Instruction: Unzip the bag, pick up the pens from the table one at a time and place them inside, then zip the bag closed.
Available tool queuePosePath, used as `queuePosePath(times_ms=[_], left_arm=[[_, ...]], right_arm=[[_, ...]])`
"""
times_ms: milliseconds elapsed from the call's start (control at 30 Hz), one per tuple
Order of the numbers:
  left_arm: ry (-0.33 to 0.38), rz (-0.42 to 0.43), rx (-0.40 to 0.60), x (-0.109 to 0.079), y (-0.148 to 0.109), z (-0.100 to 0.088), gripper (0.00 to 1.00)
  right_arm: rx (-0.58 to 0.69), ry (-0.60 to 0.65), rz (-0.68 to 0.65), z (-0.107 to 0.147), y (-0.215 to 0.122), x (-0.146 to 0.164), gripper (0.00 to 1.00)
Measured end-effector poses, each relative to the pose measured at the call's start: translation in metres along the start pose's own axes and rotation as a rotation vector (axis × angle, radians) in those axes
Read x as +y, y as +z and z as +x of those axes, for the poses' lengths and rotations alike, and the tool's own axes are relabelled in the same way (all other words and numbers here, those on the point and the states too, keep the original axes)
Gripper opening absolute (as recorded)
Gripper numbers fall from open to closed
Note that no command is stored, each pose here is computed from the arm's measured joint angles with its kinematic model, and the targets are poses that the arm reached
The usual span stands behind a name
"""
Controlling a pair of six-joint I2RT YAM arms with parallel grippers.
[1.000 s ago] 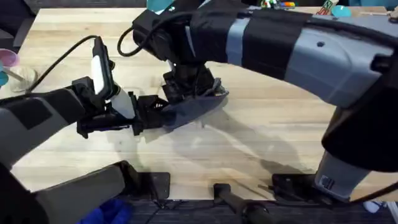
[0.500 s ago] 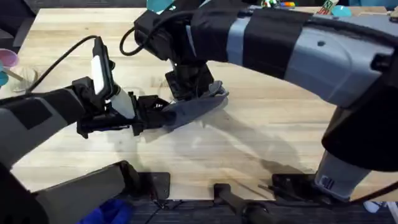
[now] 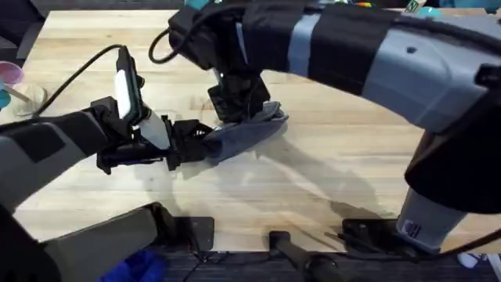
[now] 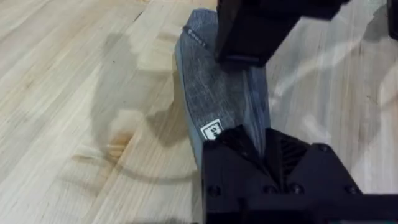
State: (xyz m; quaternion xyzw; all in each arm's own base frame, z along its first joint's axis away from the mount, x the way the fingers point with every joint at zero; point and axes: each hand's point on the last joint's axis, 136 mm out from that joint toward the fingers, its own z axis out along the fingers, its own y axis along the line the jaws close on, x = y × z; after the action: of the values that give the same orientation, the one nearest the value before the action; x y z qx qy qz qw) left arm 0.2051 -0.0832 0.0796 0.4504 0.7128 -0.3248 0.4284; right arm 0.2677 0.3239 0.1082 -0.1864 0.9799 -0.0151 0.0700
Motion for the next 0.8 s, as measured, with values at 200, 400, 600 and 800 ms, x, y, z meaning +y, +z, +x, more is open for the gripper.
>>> queuePosePath(times_ms=[200,400,600,800], left_arm=[[0.006,-0.003,-0.005,0.001,0.0,-0.001,0.04],[0.009,-0.004,-0.005,0.002,0.0,-0.001,0.04],[0.01,-0.005,-0.005,0.002,0.0,-0.001,0.04],[0.013,-0.006,-0.007,0.002,0.0,-0.001,0.04]], right_arm=[[-0.007,0.013,-0.002,-0.006,-0.013,-0.006,0.031],[-0.013,0.004,0.006,-0.008,-0.019,-0.009,0.031],[-0.003,0.001,0.017,-0.006,-0.019,-0.012,0.031],[0.026,0.023,0.029,-0.004,-0.018,-0.024,0.031]])
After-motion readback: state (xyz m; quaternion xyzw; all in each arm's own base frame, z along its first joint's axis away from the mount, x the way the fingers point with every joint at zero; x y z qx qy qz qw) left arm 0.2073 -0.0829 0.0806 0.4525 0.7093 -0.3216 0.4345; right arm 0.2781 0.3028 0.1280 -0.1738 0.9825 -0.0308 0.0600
